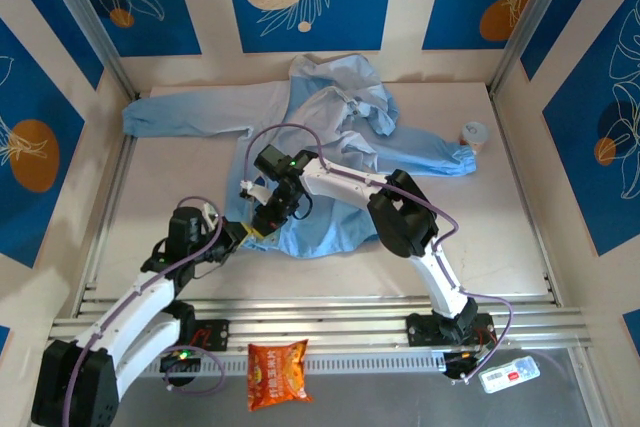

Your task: Zip up the jacket

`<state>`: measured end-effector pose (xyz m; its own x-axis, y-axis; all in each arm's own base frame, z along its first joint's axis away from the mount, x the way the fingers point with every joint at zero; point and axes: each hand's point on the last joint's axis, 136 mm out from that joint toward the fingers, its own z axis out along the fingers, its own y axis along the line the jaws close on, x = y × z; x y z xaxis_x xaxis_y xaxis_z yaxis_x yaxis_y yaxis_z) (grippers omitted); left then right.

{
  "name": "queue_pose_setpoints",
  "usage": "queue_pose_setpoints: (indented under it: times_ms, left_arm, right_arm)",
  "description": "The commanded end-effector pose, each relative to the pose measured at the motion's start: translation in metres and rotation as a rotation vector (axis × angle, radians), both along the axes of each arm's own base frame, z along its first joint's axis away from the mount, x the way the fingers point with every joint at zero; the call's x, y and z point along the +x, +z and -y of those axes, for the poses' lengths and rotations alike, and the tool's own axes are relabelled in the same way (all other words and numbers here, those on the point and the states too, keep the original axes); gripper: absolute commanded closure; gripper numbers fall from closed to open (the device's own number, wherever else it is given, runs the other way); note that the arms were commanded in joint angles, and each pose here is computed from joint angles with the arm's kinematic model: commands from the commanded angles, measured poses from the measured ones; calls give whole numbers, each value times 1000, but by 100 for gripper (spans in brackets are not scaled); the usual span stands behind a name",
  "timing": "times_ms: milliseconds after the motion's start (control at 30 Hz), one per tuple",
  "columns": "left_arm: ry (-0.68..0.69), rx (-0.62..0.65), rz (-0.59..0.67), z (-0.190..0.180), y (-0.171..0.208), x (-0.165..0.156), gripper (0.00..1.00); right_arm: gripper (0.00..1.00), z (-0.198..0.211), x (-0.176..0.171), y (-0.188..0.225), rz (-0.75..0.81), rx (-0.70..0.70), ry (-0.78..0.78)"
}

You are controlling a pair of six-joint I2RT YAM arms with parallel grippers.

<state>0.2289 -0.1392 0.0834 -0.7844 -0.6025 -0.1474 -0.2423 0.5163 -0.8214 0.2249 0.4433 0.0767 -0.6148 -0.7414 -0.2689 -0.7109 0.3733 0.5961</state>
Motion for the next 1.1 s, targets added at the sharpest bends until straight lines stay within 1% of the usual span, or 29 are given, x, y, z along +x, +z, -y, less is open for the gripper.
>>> queue_pose_setpoints:
  times_ms: [0,33,67,167,233,367,567,633,700,833,1067]
  left_arm:
    - [-90,-17,-16,11,4,-12,76]
    - [-94,-19,-14,12,5,-13,71]
    - [-97,-20,-11,12,5,-13,69]
    - [-93,-20,-7,11,5,-13,70]
    - [-83,-20,0,10,6,-12,73]
    - [-50,-25,22,7,7,-7,72]
    - [-4,-63,41,7,11,1,59]
    - [20,-71,41,5,10,4,57]
    - [36,-77,47,4,11,7,57]
    - [69,-86,49,1,9,11,63]
    - [102,-91,52,-2,7,14,68]
  right_arm:
    - [100,-3,16,0,24,23,-19]
    - [100,-3,15,1,17,27,-17]
    - [100,-3,15,1,9,29,-17]
    - [100,-3,14,3,2,38,-16]
    - [100,-4,12,5,-2,46,-12]
    - [100,-5,8,6,-8,52,3]
    - [100,-6,1,6,-20,56,19]
    - [100,-7,-1,6,-23,58,22]
    - [100,-8,-2,7,-23,59,24]
    - [100,-8,-4,7,-24,58,26]
    - [100,-7,-7,7,-29,56,31]
